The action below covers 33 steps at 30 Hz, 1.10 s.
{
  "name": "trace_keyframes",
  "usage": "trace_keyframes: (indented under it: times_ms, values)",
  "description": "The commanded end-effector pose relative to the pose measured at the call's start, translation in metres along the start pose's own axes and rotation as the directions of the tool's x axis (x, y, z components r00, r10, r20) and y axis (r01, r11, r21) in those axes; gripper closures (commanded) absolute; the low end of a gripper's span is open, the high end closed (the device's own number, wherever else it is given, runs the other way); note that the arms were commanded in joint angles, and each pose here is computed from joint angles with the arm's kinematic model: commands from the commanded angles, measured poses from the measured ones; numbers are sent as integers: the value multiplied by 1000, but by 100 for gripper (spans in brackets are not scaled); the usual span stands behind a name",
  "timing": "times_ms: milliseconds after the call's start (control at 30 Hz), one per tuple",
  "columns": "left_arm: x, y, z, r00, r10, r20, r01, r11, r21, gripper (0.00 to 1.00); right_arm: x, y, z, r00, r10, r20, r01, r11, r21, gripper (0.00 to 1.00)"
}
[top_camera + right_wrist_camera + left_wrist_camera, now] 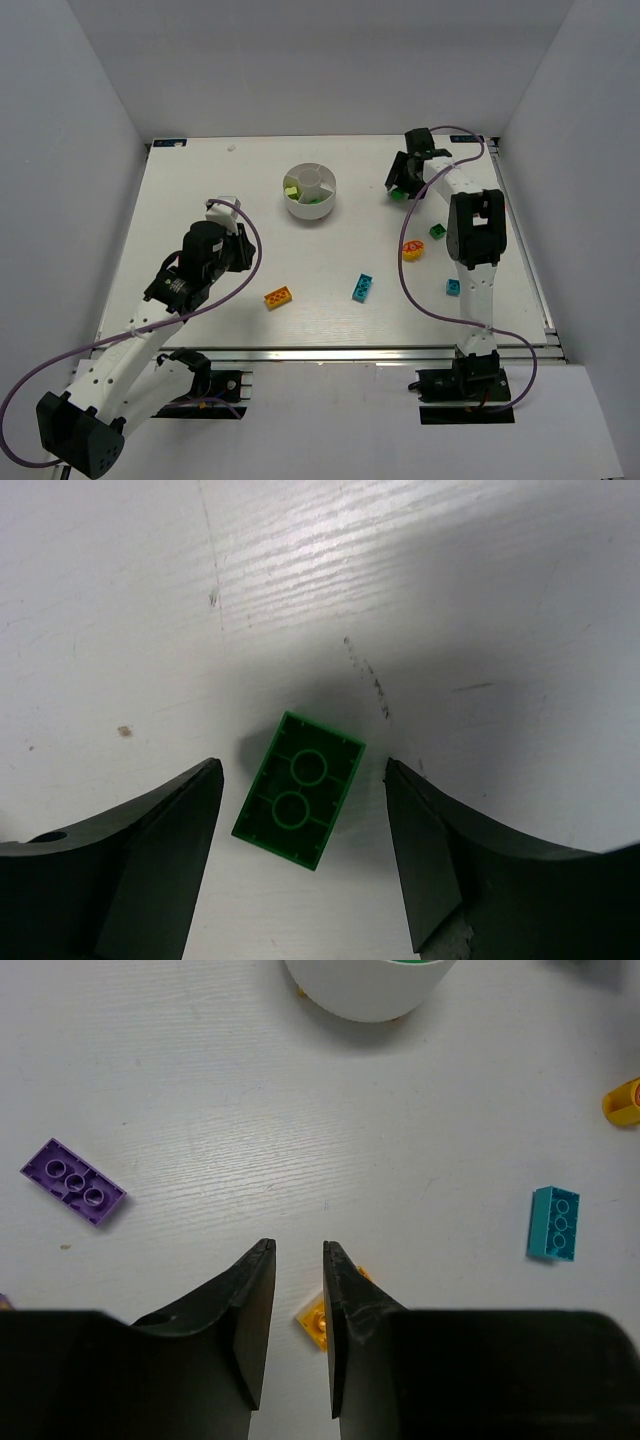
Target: Sort the legos into containers by color
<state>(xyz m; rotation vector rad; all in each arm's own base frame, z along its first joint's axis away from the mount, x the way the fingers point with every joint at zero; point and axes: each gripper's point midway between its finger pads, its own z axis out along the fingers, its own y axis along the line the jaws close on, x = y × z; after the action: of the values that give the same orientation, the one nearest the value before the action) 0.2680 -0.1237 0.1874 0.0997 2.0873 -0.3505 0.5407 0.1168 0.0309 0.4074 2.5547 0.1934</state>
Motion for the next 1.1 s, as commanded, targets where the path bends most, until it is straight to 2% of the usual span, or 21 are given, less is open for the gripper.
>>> trace_keyframes:
  times_ms: [0,333,567,667,800,933,1033,1067]
  values:
    - [-3,0,0,1000,2,20,-2,1000,-1,64,-16,-2,9,999,23,40,-23,1000,3,29]
    - [-2,-2,1,1000,5,16,-5,1000,3,64,-4,-3,11,999,40,-14,-41,998,-37,42]
    - [-3,-3,-1,1000,6,21,-6,1000,7,63,-2,1,1,999,43,-25,-45,996,-74,47]
    - [-3,-3,0,1000,6,21,-6,1000,7,64,-2,4,-1,999,39,-25,-41,995,-87,54]
    - [-4,-5,-1,1000,5,26,-6,1000,18,64,-4,16,-8,1000,17,-23,-20,989,-148,70]
    - [-7,-19,-5,999,10,40,-14,995,103,62,-14,33,-26,999,-26,27,32,968,-250,79]
    - [-4,-44,-8,999,0,32,-8,969,247,50,-17,46,-47,994,-74,86,100,933,-344,86]
    - [-6,-53,-8,999,-3,34,-7,957,291,49,-16,54,-55,992,-91,90,119,913,-391,87]
